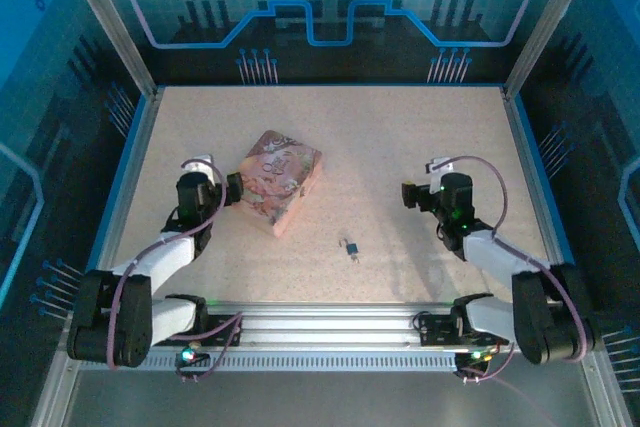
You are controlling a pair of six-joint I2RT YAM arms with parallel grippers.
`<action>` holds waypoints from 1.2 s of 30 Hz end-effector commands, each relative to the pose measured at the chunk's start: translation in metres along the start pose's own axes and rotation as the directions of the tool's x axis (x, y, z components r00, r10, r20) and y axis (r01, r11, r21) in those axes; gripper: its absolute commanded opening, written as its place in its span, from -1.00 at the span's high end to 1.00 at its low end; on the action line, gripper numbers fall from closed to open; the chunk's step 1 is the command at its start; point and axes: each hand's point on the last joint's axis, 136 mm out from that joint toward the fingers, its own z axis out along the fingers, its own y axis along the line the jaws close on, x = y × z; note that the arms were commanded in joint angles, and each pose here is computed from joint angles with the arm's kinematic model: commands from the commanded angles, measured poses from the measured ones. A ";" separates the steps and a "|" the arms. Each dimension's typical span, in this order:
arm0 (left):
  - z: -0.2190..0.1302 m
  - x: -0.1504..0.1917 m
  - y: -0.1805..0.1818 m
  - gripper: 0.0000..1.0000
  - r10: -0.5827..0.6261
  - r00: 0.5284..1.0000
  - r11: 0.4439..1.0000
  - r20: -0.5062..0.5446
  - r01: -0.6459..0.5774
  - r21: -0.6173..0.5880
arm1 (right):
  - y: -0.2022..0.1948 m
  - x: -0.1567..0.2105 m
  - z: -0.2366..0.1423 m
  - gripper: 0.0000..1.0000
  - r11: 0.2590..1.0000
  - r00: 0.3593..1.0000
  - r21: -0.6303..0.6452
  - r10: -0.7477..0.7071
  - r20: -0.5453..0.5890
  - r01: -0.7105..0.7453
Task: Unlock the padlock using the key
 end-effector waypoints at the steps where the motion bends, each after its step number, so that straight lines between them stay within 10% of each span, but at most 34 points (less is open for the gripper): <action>1: 0.002 -0.024 0.008 -0.97 -0.026 0.995 1.000 0.097 0.025 0.009 | 0.003 -0.030 0.009 -1.00 0.998 0.992 -0.021 -0.052 0.117 0.055; 23: 0.024 0.003 -0.021 -0.98 -0.003 0.973 0.970 0.229 -0.052 0.235 | -0.019 -0.019 0.040 -1.00 0.999 0.992 -0.042 -0.002 0.125 0.007; 36: 0.044 0.005 -0.018 -0.97 0.013 0.994 0.985 0.111 -0.032 0.169 | -0.017 -0.018 0.041 -1.00 0.999 0.993 -0.030 -0.016 0.121 0.020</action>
